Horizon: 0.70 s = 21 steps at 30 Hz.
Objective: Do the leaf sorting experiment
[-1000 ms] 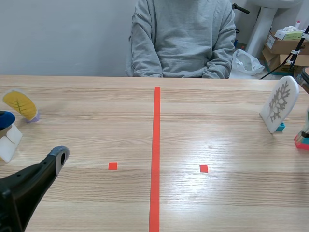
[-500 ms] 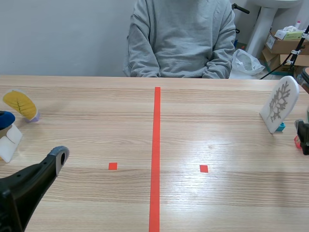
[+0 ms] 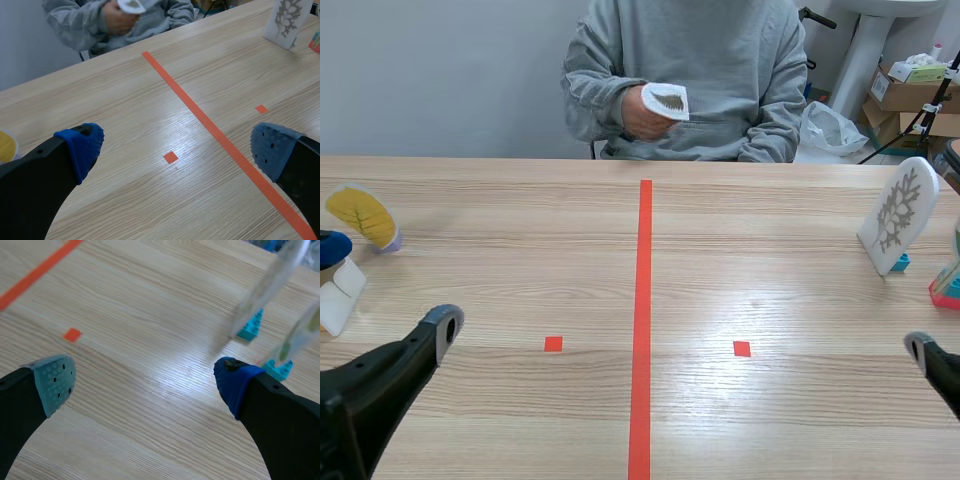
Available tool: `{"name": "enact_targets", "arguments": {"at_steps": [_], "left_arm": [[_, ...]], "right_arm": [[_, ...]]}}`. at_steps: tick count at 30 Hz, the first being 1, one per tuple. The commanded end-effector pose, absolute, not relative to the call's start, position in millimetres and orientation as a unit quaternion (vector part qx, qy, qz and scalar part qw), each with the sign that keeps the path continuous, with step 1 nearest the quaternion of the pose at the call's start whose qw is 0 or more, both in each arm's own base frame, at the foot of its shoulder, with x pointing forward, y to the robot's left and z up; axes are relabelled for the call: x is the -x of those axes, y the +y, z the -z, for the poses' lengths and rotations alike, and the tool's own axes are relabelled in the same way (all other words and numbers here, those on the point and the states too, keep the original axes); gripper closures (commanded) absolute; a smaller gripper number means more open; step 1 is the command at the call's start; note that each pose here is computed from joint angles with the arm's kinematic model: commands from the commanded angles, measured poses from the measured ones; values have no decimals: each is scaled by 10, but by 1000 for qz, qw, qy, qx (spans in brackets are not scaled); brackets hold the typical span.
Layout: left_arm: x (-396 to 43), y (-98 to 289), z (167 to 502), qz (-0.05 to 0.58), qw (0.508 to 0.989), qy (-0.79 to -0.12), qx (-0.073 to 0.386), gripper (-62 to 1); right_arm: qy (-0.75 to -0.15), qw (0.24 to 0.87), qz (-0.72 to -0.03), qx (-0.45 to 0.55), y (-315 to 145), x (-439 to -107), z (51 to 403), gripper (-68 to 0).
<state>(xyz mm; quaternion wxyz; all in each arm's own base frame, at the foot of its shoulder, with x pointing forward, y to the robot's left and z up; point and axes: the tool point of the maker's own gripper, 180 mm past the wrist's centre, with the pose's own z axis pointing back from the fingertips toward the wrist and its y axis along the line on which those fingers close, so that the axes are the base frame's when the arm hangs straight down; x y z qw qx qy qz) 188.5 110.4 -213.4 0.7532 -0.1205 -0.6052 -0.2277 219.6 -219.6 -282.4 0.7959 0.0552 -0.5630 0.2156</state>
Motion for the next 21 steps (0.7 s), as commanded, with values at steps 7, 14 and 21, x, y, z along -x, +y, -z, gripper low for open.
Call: {"name": "enact_targets", "arguments": {"at_steps": [7, 14, 21], "left_arm": [[-1885, 1109, 2132, 225, 755, -604, 120, -623], [-1954, 1110, 2071, 227, 745, -616, 116, -623], [-1987, 1109, 2038, 228, 740, -622, 115, -623]], "right_arm": [[-598, 746, -279, -87, -1564, -2230, 2206, -565], [-603, 737, -284, -114, -1381, -2175, 2097, -564], [-602, 736, -285, -123, -1353, -2156, 2097, -564]]}}
